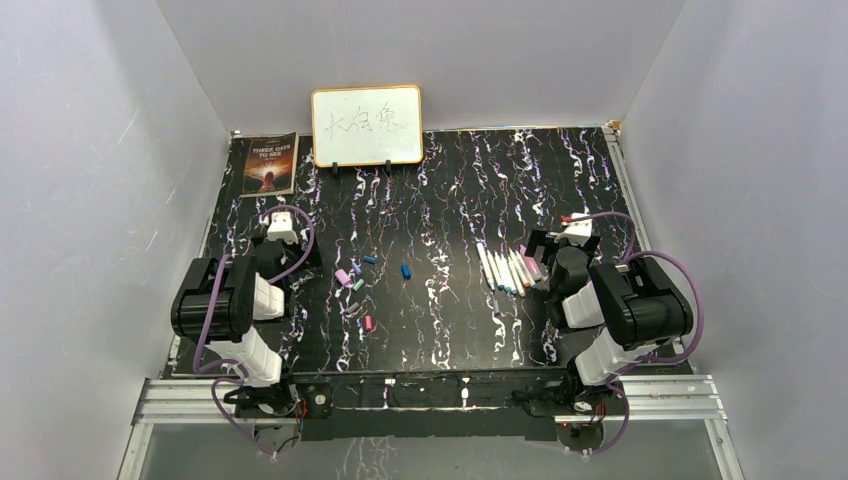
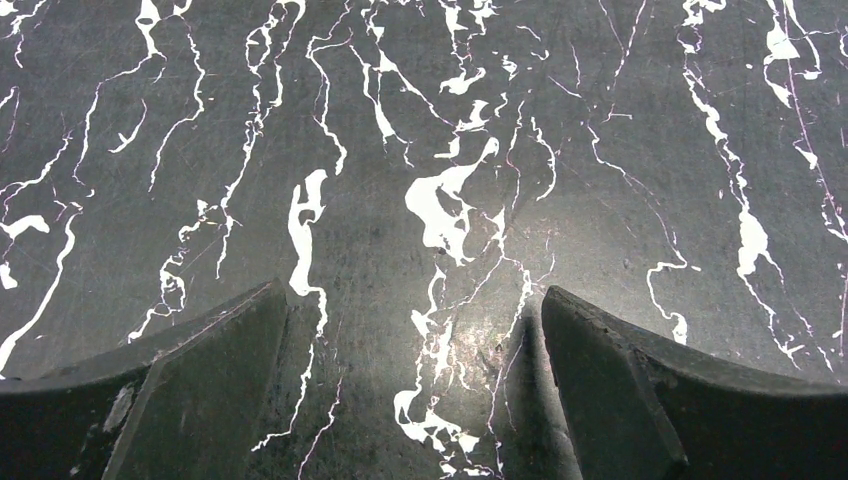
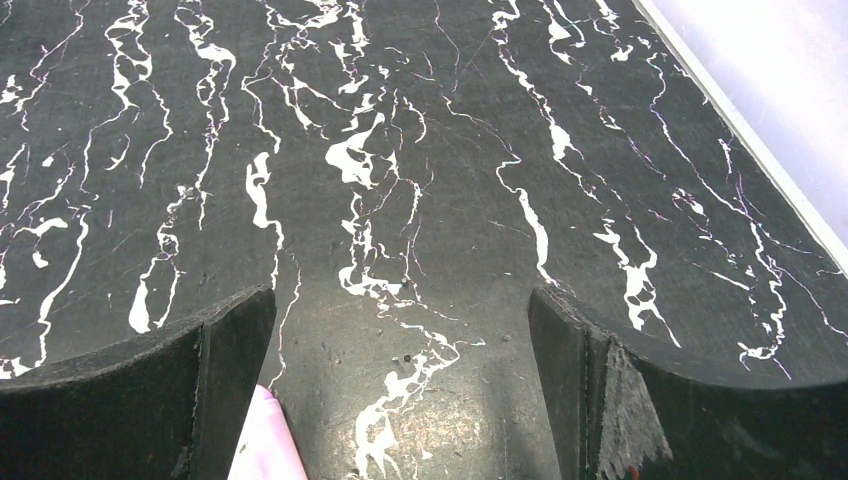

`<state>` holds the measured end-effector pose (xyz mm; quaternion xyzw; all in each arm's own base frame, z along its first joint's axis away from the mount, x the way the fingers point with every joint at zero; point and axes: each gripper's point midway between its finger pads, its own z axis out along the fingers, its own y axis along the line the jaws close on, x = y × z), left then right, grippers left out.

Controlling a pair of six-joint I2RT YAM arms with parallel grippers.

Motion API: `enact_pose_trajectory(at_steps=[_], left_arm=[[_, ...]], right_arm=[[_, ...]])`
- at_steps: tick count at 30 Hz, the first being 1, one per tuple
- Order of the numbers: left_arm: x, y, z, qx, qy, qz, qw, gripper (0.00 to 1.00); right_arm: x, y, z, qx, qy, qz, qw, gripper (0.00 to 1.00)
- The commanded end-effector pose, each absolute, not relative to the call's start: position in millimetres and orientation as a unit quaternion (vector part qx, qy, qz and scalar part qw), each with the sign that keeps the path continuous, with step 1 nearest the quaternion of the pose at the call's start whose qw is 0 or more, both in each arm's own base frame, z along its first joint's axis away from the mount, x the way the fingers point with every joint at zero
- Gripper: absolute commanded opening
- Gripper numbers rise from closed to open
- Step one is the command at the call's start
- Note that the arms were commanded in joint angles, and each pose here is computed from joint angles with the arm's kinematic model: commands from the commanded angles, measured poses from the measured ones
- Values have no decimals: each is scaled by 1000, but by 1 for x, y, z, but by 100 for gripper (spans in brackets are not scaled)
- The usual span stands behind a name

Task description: Open the pen caps

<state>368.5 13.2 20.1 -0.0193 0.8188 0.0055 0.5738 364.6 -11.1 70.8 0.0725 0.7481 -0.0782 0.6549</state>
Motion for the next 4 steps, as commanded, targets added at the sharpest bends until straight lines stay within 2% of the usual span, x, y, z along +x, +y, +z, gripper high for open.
enact_pose_trajectory(at_steps=[1, 4], left_arm=[[374, 11, 30, -15, 806, -3, 592, 99], [374, 10, 31, -15, 805, -5, 594, 98]], right_arm=[[371, -12, 90, 78, 726, -74, 679, 98], [371, -12, 90, 78, 726, -73, 679, 98]])
